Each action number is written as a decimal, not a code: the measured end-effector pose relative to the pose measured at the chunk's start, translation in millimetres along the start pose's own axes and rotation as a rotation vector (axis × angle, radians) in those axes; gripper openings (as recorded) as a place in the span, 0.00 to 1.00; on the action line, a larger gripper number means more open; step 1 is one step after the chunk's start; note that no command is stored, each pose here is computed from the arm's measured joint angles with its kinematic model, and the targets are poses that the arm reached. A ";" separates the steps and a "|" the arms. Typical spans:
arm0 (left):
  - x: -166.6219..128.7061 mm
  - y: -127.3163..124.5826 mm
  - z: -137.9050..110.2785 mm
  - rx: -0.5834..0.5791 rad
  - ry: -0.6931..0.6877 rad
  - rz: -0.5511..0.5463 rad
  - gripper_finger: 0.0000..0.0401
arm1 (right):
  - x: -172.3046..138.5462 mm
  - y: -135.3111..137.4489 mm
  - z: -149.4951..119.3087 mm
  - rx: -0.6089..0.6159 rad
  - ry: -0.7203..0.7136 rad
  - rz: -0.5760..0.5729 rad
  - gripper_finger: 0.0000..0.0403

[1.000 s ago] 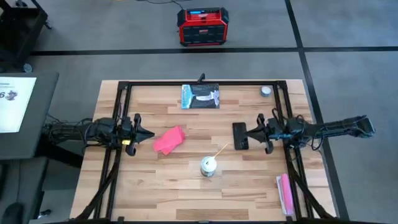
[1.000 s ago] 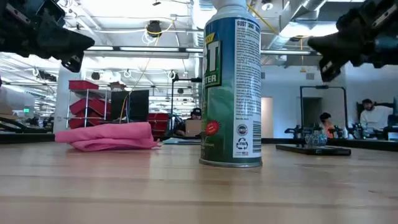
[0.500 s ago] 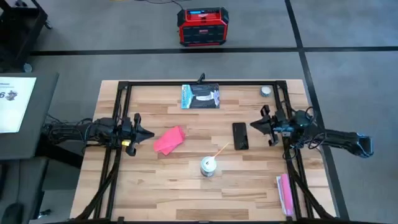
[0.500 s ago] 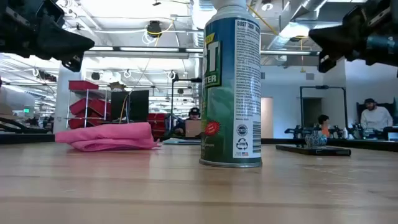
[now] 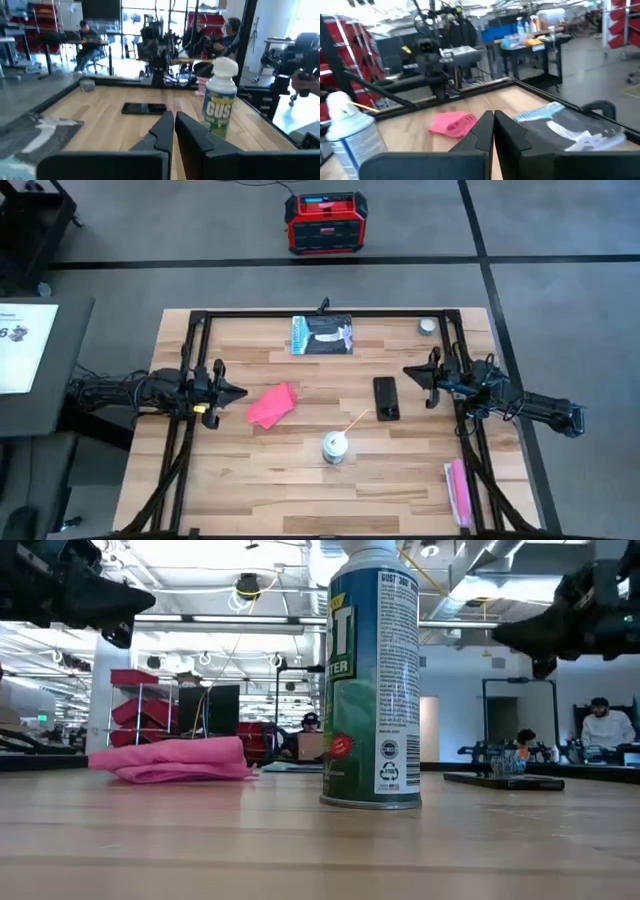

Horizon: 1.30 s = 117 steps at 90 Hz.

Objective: Apply microfiber cloth
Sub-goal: Return to Home Position

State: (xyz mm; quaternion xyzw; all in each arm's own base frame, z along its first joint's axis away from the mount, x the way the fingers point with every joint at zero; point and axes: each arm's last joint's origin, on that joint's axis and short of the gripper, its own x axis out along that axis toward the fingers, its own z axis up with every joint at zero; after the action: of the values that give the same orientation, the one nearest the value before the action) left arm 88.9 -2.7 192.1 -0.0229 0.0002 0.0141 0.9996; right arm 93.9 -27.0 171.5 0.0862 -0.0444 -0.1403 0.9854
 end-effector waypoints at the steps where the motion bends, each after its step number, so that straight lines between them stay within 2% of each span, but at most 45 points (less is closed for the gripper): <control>1: 0.0 0.2 -0.1 0.000 0.001 0.006 0.01 | 0.0 -0.5 -0.6 0.000 0.005 -0.012 0.00; 12: 0.0 1.6 0.5 -0.022 -0.007 0.055 0.01 | 1.0 -3.2 -4.1 0.031 0.032 -0.090 0.00; 38: 2.5 2.0 -11.3 -0.007 0.039 0.061 0.01 | 3.0 -4.5 -7.4 -0.005 0.072 -0.106 0.00; 62: 2.8 2.0 -12.0 -0.021 0.042 0.061 0.01 | 3.4 -5.1 -8.5 0.002 0.083 -0.115 0.00; 84: 1.6 2.3 -18.5 -0.011 0.125 0.063 0.01 | 3.5 -5.1 -7.8 0.004 0.075 -0.116 0.00; 117: 1.8 2.4 -19.5 -0.010 0.131 0.064 0.01 | 3.5 -5.1 -7.8 0.004 0.074 -0.117 0.00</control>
State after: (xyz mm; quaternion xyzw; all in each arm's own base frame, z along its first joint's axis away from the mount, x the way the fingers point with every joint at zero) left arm 90.7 -1.2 172.4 -0.0289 0.0663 0.0448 0.9964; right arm 96.8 -31.6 163.1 0.0959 -0.0030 -0.1943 0.9762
